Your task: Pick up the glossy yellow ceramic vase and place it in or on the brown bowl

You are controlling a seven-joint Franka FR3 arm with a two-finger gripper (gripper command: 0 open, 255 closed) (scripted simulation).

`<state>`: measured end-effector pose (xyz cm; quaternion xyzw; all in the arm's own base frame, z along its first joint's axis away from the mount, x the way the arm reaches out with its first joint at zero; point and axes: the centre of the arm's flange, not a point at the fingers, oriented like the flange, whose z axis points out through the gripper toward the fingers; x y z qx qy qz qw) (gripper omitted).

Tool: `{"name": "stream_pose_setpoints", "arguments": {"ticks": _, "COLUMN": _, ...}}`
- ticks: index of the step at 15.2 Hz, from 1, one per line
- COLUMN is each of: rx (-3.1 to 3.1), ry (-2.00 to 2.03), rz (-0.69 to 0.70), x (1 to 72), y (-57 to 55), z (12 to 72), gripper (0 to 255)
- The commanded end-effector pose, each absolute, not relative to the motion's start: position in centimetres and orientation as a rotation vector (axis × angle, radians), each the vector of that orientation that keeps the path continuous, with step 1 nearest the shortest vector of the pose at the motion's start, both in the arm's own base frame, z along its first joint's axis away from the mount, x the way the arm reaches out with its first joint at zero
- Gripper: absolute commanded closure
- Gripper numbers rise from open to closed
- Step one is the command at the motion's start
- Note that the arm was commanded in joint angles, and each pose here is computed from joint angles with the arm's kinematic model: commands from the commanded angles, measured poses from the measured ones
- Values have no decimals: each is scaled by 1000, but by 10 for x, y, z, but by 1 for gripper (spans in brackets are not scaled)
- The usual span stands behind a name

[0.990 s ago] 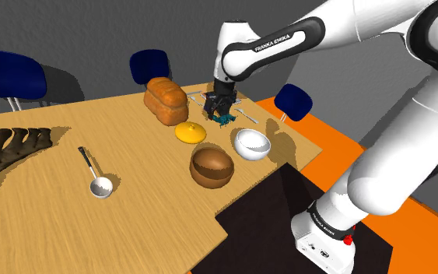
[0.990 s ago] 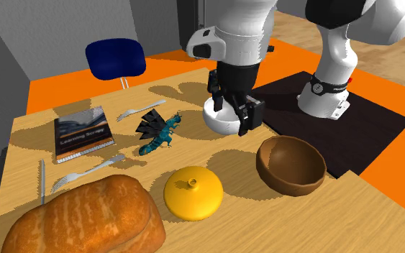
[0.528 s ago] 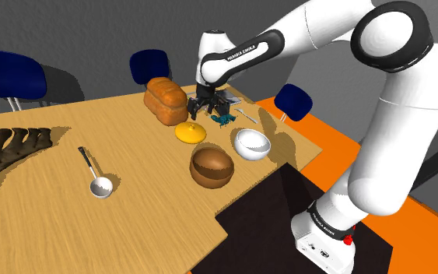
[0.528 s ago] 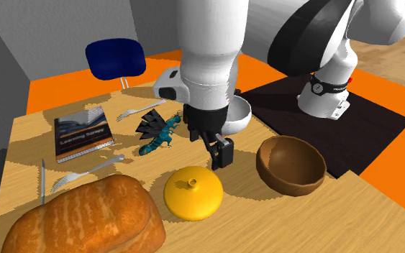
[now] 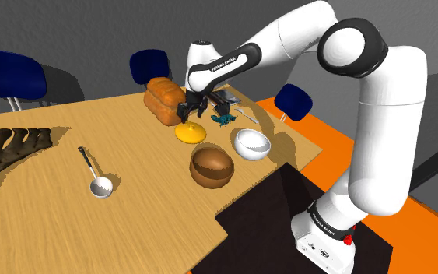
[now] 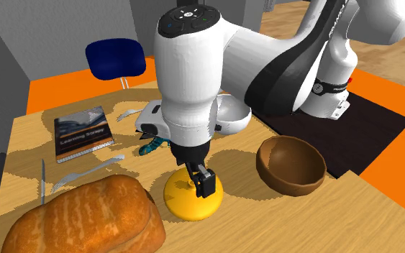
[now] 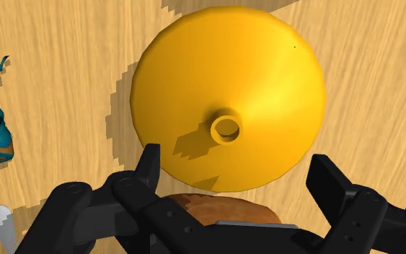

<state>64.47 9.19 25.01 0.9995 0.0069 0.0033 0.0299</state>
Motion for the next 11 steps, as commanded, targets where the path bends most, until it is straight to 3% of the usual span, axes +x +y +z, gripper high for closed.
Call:
{"name": "stream_pose_setpoints", "arguments": {"ticks": 1, "rx": 3082, "ry": 21, "rz": 11, "x": 646, "y": 90, "z": 239, "gripper": 0}}
{"name": "stream_pose_setpoints", "arguments": {"ticks": 11, "rx": 3082, "ry": 21, "rz": 11, "x": 646, "y": 89, "z": 226, "gripper": 0}}
